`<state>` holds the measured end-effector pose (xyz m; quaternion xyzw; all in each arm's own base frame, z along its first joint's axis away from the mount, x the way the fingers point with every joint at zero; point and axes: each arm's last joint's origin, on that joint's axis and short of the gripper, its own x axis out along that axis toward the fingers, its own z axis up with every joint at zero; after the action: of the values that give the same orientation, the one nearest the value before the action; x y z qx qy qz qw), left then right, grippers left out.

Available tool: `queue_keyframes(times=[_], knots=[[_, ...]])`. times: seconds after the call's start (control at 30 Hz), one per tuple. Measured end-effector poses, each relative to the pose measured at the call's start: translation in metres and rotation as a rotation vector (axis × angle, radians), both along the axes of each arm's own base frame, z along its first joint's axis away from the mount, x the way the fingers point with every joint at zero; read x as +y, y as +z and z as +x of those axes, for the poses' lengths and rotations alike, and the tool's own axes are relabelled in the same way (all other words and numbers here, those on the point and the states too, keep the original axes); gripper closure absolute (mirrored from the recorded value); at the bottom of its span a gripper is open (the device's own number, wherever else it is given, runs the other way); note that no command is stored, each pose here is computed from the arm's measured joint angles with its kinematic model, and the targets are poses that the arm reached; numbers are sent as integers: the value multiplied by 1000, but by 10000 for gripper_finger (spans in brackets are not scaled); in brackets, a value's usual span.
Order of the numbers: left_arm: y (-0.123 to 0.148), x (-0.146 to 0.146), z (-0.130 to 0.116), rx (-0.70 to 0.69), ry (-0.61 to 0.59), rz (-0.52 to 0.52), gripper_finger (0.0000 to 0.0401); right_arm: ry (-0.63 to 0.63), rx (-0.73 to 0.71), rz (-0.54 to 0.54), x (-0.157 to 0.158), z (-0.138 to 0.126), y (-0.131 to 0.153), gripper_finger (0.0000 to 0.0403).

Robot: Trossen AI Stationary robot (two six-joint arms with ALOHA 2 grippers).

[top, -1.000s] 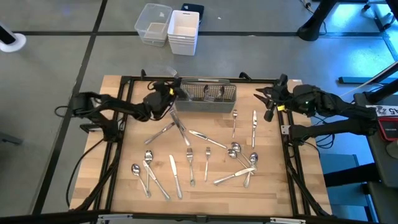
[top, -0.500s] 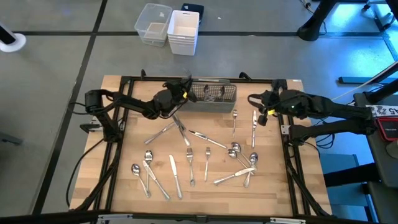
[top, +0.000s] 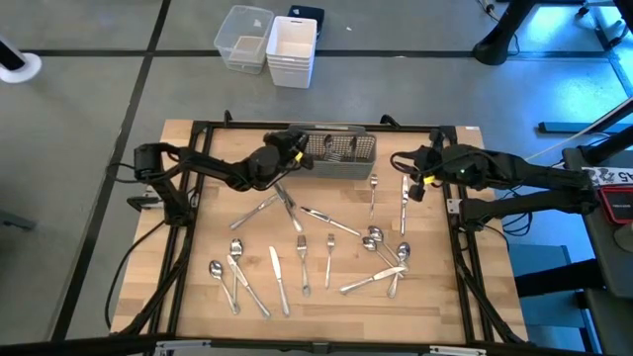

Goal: Sort silverware
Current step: Put the silver fork into the gray silverware organizer

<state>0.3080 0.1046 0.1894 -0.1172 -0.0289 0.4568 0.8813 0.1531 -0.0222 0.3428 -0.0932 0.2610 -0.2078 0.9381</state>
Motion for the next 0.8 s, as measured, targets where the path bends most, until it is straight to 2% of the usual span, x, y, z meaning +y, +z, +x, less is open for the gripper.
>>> queue_keyframes(times=[0.13,0.27,0.47,0.57,0.7,0.8], knots=[[18,-10,-3,-13,-29,49,285,-5,-23,54,1,0,0,304],[41,-21,-9,-55,-57,92,285,-5,-27,64,1,0,0,304],[68,-42,-20,-113,-118,104,285,-5,-28,87,1,0,-1,304],[74,-55,-24,-98,-161,86,285,-13,-16,162,2,-2,-4,304],[72,-74,-28,-37,-230,29,285,-104,7,300,2,-2,-12,304],[62,-88,-28,29,-305,-35,285,-205,8,321,0,2,-25,304]])
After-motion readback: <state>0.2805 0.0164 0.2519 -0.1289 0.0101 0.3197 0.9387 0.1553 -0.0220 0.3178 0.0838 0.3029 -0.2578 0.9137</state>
